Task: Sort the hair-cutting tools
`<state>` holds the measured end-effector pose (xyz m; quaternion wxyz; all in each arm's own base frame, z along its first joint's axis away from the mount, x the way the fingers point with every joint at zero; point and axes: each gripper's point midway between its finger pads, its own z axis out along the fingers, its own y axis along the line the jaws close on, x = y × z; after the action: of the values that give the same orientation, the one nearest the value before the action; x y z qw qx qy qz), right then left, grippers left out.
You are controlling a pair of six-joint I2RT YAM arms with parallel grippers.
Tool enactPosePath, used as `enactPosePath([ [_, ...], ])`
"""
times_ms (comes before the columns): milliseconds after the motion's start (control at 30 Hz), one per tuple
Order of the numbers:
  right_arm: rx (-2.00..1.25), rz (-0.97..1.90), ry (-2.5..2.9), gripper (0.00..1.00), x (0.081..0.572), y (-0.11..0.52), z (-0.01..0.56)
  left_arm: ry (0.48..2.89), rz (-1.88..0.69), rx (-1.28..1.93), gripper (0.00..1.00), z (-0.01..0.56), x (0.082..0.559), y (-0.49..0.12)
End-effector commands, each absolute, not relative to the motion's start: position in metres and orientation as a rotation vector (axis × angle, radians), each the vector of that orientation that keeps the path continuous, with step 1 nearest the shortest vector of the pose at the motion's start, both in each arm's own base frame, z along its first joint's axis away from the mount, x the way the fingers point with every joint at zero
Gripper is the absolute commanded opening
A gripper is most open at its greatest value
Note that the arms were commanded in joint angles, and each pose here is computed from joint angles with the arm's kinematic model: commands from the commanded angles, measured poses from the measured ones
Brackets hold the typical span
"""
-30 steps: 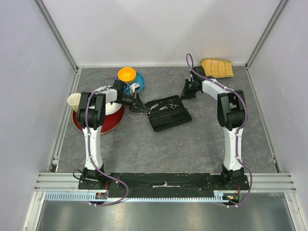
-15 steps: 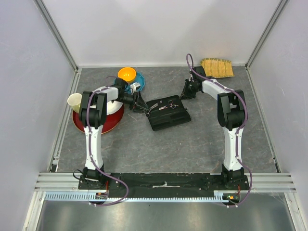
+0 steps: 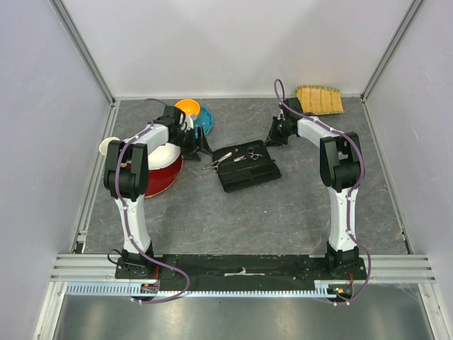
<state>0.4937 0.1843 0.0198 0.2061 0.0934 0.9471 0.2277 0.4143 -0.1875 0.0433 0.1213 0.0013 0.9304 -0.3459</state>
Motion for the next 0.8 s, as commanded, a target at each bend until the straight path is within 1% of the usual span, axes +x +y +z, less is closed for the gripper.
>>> enactPosePath([
  [0,0.274,0.560,2.715,0.15,0.477,0.181,-0.014,2.679,-0.753,-0.129,0.71,0.058,0.424,-0.162],
  [33,0.272,0.559,2.714,0.15,0.477,0.181,-0.014,2.677,-0.750,-0.131,0.68,0.059,0.423,-0.162],
  [67,0.274,0.559,2.714,0.15,0.477,0.181,-0.014,2.683,-0.751,-0.127,0.60,0.059,0.418,-0.163],
  [133,0.279,0.554,2.714,0.15,0.477,0.179,-0.014,2.691,-0.742,-0.132,0.55,0.059,0.414,-0.165],
  [167,0.279,0.555,2.715,0.15,0.477,0.179,-0.014,2.699,-0.739,-0.131,0.50,0.056,0.410,-0.166],
  [200,0.279,0.551,2.719,0.15,0.476,0.180,-0.015,2.706,-0.724,-0.140,0.48,0.054,0.409,-0.165],
  [333,0.284,0.550,2.720,0.14,0.476,0.179,-0.017,2.742,-0.713,-0.154,0.46,0.042,0.403,-0.170],
  [500,0.283,0.546,2.729,0.14,0.473,0.179,-0.020,2.753,-0.719,-0.150,0.48,0.037,0.403,-0.174],
  [600,0.283,0.545,2.729,0.13,0.473,0.179,-0.021,2.747,-0.725,-0.121,0.48,0.037,0.406,-0.179],
  [667,0.284,0.550,2.729,0.13,0.473,0.179,-0.021,2.764,-0.709,-0.106,0.47,0.033,0.406,-0.181],
  [767,0.282,0.549,2.729,0.13,0.474,0.179,-0.021,2.794,-0.613,-0.040,0.46,0.023,0.404,-0.176],
])
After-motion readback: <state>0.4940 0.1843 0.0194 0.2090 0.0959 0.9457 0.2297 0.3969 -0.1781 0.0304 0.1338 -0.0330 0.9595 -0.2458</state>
